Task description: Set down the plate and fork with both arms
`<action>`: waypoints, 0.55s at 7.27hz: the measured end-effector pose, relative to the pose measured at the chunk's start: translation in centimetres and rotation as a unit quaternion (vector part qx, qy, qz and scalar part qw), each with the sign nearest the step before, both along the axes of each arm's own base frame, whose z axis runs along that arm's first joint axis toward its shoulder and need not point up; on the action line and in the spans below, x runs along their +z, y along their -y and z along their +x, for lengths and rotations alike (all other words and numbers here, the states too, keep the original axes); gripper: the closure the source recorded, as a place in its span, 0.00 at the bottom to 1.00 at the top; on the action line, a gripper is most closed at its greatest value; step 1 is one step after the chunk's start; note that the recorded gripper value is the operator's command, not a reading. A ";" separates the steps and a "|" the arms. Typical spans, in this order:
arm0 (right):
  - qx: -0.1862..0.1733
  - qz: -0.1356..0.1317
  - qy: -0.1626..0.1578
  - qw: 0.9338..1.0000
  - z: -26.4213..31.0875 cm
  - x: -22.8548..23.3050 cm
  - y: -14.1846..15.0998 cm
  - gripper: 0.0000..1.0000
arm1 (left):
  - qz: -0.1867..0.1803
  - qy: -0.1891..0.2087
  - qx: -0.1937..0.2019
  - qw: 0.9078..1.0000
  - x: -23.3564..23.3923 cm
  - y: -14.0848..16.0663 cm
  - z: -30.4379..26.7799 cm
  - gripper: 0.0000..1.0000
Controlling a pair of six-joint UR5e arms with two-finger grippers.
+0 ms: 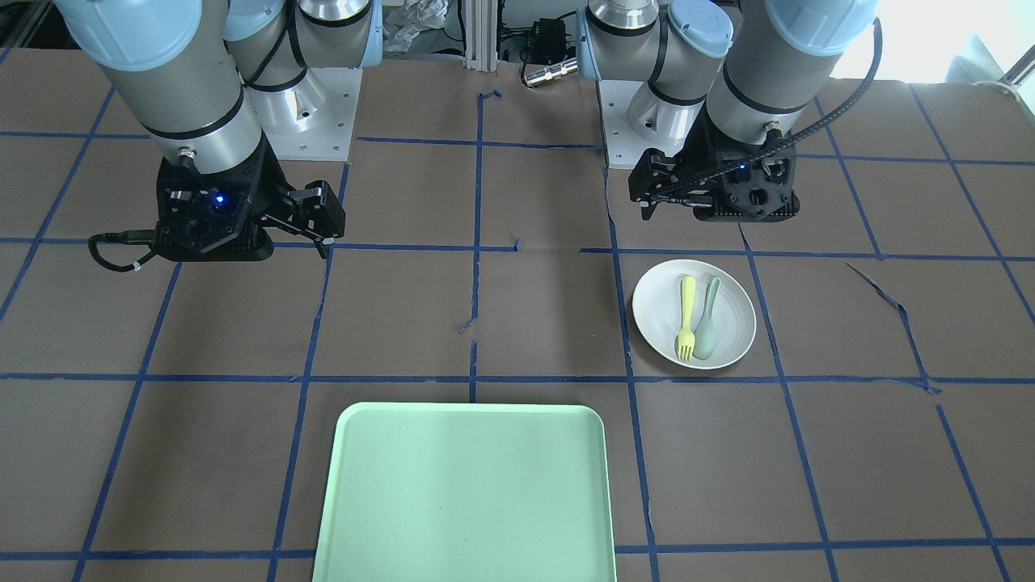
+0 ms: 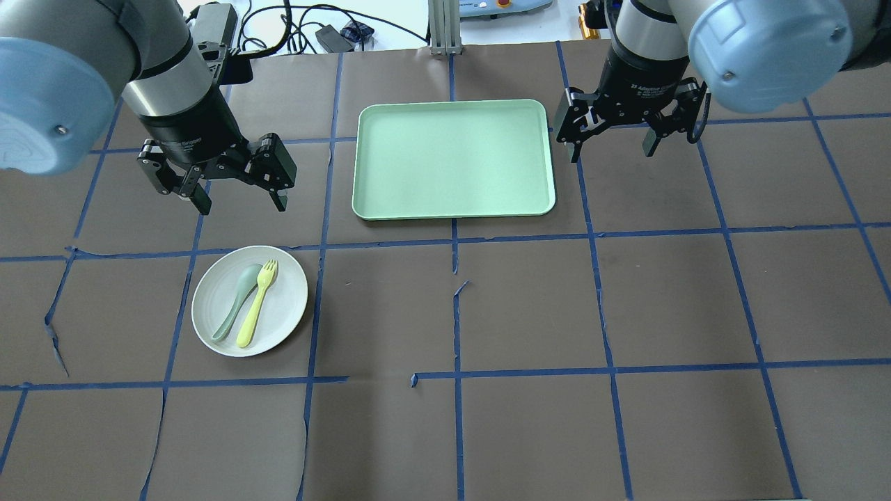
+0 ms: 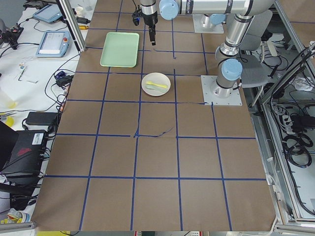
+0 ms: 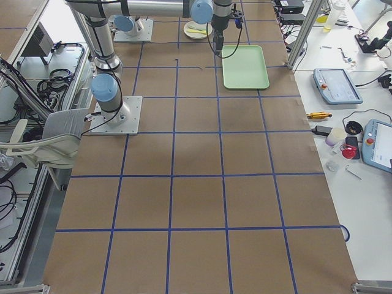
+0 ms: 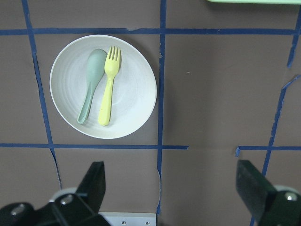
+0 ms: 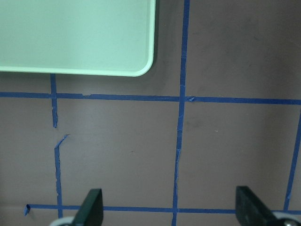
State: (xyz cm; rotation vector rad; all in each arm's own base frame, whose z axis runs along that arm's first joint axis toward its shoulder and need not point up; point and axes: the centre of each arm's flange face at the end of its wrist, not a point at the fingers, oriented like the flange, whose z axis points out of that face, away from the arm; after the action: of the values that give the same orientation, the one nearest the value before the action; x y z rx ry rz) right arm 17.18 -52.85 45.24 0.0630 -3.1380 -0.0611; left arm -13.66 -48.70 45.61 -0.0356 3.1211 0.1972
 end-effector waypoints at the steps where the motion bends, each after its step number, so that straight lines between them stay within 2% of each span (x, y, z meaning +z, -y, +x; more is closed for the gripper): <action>1: 0.001 0.002 0.000 1.000 0.0 -0.1 0.0 0.00 | -0.002 -0.001 0.000 1.000 0.2 -0.1 0.0 0.00; 4: 0.005 0.005 0.005 1.000 0.2 -0.3 0.0 0.00 | 0.003 -0.003 0.000 1.000 -0.3 0.2 0.0 0.00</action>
State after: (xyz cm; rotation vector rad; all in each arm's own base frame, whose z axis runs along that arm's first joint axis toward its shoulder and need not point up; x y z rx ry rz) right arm 17.41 -52.90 44.92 0.0790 -3.1469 -0.0777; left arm -13.67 -48.86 45.27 -0.0344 3.1270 0.2069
